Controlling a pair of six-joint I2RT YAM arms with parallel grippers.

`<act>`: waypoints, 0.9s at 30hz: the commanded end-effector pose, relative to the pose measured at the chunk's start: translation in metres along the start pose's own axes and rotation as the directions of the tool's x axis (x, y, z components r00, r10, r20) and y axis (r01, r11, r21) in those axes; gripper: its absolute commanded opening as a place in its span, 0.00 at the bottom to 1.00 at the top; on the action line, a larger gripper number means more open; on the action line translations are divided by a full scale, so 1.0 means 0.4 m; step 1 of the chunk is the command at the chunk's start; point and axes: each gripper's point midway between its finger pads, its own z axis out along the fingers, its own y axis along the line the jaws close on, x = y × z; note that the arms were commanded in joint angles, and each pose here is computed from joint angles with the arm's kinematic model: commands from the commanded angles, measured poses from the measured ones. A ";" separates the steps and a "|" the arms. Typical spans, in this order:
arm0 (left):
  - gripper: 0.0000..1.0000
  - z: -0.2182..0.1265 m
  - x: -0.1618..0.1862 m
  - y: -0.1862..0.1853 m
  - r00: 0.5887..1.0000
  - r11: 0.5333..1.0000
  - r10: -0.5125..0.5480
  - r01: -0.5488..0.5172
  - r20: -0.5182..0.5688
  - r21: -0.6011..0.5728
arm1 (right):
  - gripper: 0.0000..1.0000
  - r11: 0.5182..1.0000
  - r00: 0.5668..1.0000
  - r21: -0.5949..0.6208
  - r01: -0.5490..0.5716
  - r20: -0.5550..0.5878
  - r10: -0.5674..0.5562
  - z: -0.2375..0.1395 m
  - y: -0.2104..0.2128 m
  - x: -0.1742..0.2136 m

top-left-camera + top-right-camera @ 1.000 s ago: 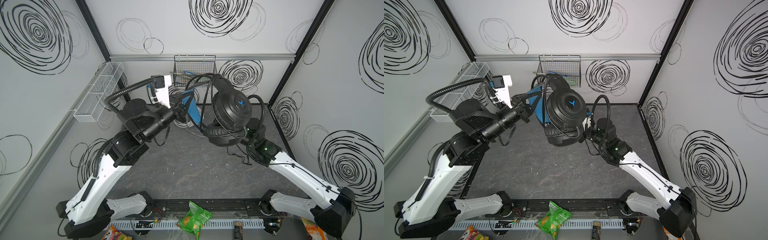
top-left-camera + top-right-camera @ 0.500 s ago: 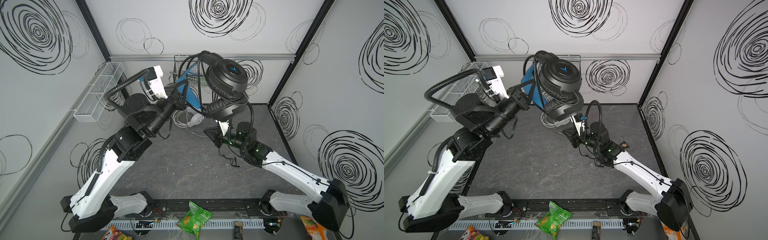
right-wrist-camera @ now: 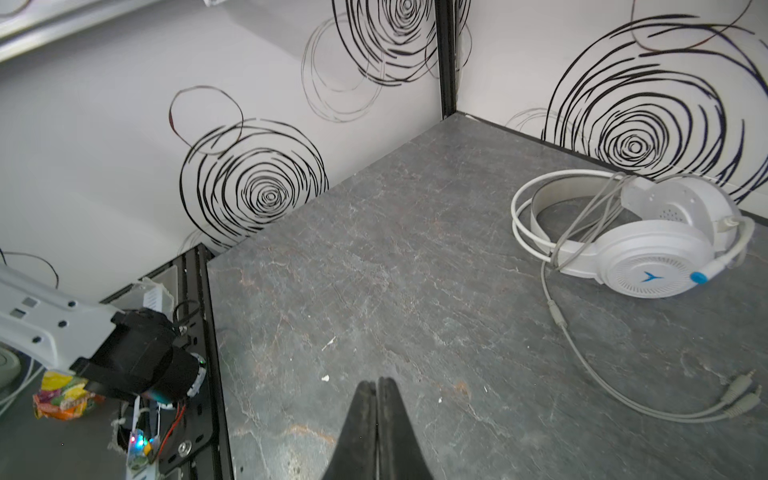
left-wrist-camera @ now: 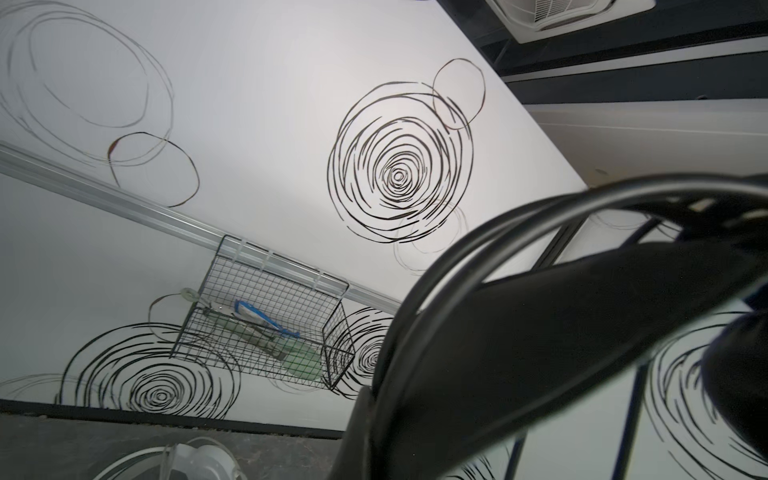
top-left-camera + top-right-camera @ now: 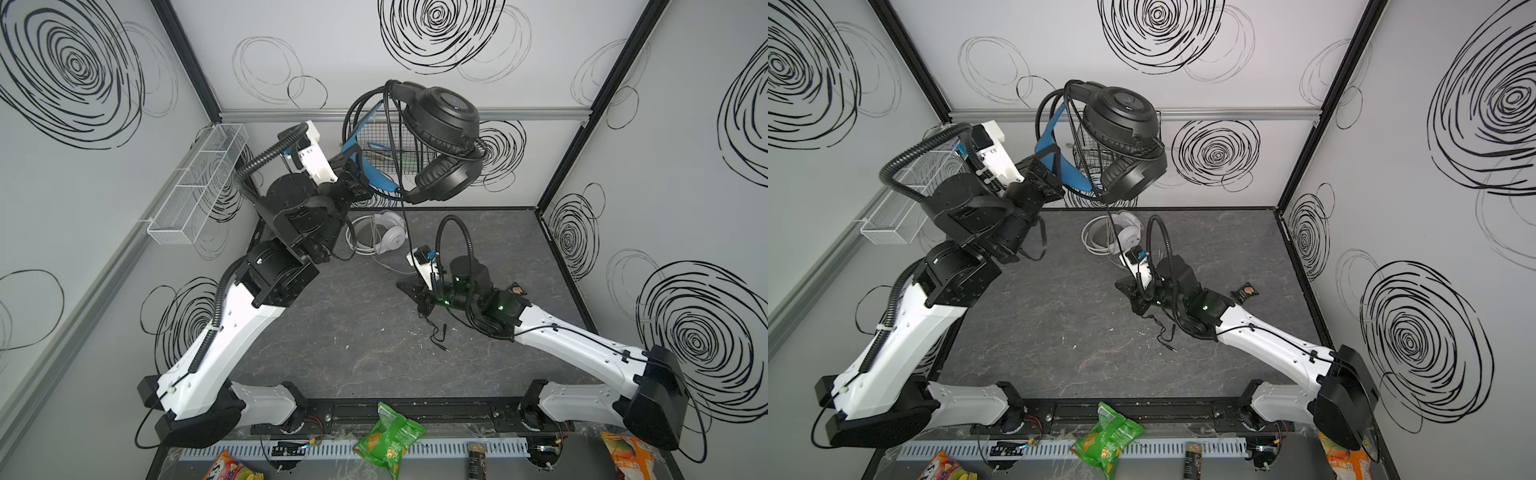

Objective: Wrap the headphones

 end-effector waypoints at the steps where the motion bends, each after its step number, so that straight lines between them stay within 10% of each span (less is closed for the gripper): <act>1: 0.00 0.011 -0.052 0.061 0.992 0.995 -0.009 0.021 0.125 -0.094 | 0.05 0.996 0.996 0.043 0.083 0.008 -0.083 -0.044 0.020 -0.035; 15: 0.00 -0.012 0.181 0.330 0.917 0.832 0.383 -0.396 -0.113 -0.389 | 0.00 0.828 0.859 0.232 0.511 -0.167 -0.484 -0.155 0.183 -0.119; 27: 0.00 -0.060 0.339 0.318 0.772 0.790 0.549 -0.604 -0.321 -0.102 | 0.11 0.557 0.738 0.509 0.657 -0.283 -0.613 -0.231 0.037 -0.321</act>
